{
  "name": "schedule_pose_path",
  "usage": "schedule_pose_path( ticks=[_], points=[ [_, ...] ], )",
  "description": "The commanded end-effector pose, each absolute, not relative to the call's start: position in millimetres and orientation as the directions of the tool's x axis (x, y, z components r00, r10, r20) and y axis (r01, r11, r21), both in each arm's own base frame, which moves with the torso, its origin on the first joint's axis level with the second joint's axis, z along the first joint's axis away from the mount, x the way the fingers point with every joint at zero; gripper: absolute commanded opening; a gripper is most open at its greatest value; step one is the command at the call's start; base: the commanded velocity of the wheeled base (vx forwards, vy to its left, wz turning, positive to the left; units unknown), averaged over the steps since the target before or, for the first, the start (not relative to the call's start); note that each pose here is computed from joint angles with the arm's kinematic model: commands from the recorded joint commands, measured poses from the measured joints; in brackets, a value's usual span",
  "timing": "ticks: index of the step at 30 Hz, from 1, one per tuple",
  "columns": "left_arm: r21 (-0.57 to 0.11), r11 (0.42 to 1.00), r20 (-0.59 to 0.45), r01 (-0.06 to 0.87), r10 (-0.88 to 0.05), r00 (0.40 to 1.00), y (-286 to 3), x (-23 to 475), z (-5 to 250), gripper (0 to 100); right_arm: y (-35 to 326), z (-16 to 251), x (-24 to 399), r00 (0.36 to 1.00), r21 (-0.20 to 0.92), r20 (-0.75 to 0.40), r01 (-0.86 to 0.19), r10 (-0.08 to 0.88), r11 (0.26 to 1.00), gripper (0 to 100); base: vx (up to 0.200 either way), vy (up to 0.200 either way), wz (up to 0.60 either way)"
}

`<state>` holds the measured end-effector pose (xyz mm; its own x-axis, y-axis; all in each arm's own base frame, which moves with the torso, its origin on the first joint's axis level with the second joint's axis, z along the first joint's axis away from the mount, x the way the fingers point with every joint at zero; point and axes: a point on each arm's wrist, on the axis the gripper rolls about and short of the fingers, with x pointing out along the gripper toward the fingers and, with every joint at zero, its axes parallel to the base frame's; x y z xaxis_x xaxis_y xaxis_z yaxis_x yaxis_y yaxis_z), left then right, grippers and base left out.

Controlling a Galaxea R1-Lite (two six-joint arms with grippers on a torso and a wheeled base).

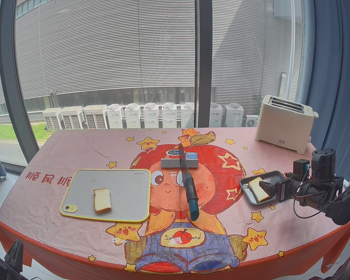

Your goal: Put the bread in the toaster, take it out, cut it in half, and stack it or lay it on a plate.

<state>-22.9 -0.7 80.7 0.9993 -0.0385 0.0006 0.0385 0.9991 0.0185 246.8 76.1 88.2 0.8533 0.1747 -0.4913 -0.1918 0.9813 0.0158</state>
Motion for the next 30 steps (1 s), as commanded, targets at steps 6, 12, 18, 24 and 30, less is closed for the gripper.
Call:
schedule_pose_path(
  ticks=[6,12,18,24,30],
  points=[
    [0.018,0.999,0.000,0.038,-0.038,0.999,-1,-23,76,0,75,97,241,0.856,0.040,-0.465,-0.232,0.223,0.972,100,0.000,0.000,0.00],
    [0.018,0.999,0.000,0.038,-0.038,0.999,-1,-23,76,0,72,98,241,0.858,0.038,-0.459,-0.240,0.230,0.970,100,0.000,0.000,0.00],
    [0.018,0.999,0.000,0.038,-0.038,0.999,-1,-23,76,0,64,101,240,0.860,0.032,-0.436,-0.279,0.265,0.960,100,0.000,0.000,0.00],
    [0.018,0.999,0.000,0.038,-0.038,0.999,-1,-23,76,0,63,101,239,0.868,0.028,-0.420,-0.280,0.266,0.960,100,0.000,0.000,0.00],
    [0.018,0.999,0.002,0.038,-0.038,0.999,-1,-23,76,0,62,104,241,0.880,0.030,-0.394,-0.277,0.266,0.960,100,0.000,0.000,0.00]
  ],
)
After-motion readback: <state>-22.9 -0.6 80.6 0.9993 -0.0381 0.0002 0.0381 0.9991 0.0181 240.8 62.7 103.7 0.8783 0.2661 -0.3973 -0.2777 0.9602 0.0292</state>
